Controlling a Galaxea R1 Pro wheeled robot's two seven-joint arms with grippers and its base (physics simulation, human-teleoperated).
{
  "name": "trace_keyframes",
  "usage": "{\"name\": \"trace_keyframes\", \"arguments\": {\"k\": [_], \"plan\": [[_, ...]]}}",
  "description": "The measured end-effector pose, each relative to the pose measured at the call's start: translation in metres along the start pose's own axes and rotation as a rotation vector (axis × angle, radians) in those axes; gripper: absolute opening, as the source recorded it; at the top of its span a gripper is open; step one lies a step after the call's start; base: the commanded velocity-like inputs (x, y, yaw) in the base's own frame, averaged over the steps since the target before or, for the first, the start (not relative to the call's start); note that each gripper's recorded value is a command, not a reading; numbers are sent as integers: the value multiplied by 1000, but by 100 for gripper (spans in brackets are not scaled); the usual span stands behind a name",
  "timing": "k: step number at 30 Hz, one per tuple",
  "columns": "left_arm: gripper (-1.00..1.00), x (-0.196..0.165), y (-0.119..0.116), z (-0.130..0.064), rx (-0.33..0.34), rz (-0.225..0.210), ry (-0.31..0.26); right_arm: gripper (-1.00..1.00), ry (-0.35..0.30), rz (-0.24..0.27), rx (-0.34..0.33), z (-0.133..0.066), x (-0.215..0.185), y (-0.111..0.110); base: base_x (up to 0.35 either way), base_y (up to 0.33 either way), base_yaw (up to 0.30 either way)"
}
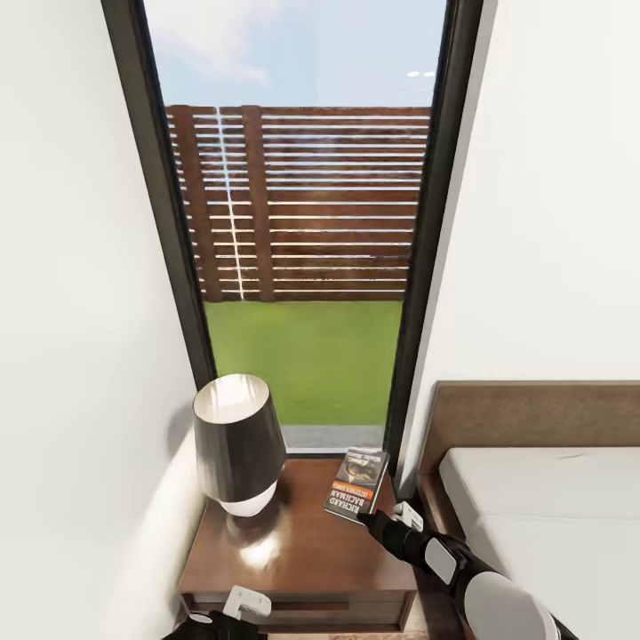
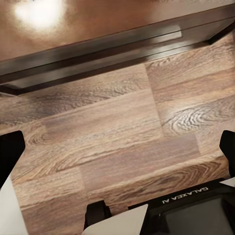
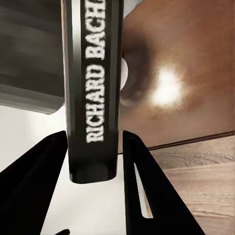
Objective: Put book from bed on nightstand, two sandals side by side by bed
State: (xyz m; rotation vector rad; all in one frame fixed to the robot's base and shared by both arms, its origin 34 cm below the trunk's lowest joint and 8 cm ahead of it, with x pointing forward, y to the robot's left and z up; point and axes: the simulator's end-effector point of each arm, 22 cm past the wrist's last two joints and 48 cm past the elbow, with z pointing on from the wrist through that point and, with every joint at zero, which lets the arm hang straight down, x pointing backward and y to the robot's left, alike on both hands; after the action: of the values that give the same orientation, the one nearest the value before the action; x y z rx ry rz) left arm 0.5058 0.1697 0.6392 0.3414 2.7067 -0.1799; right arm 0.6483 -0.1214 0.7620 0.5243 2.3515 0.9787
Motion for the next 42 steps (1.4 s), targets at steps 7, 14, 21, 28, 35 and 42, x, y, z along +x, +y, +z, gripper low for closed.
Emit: {"name": "trace_keyframes", "arguments": {"k": [7, 14, 21, 28, 35, 42], "plan": [[100, 1, 1, 8, 0, 1, -7, -100, 0, 0, 0, 6, 1, -6, 0, 0, 0], [100, 2, 2, 16, -1, 1, -8, -100, 3, 1, 0, 12, 4, -12, 0, 0, 0], [100, 5, 3, 25, -1, 1, -9, -100, 5, 2, 1, 18, 7, -18, 0, 0, 0], [100, 8, 5, 34, -1, 1, -9, -100, 5, 3, 1, 24, 9, -25, 0, 0, 0], [100, 11, 5, 43, -1, 2, -10, -100, 6, 2, 8, 30, 11, -34, 0, 0, 0], [100, 14, 6, 52, -1, 2, -10, -100, 1, 1, 31, 36, 11, -45, 0, 0, 0]]}}
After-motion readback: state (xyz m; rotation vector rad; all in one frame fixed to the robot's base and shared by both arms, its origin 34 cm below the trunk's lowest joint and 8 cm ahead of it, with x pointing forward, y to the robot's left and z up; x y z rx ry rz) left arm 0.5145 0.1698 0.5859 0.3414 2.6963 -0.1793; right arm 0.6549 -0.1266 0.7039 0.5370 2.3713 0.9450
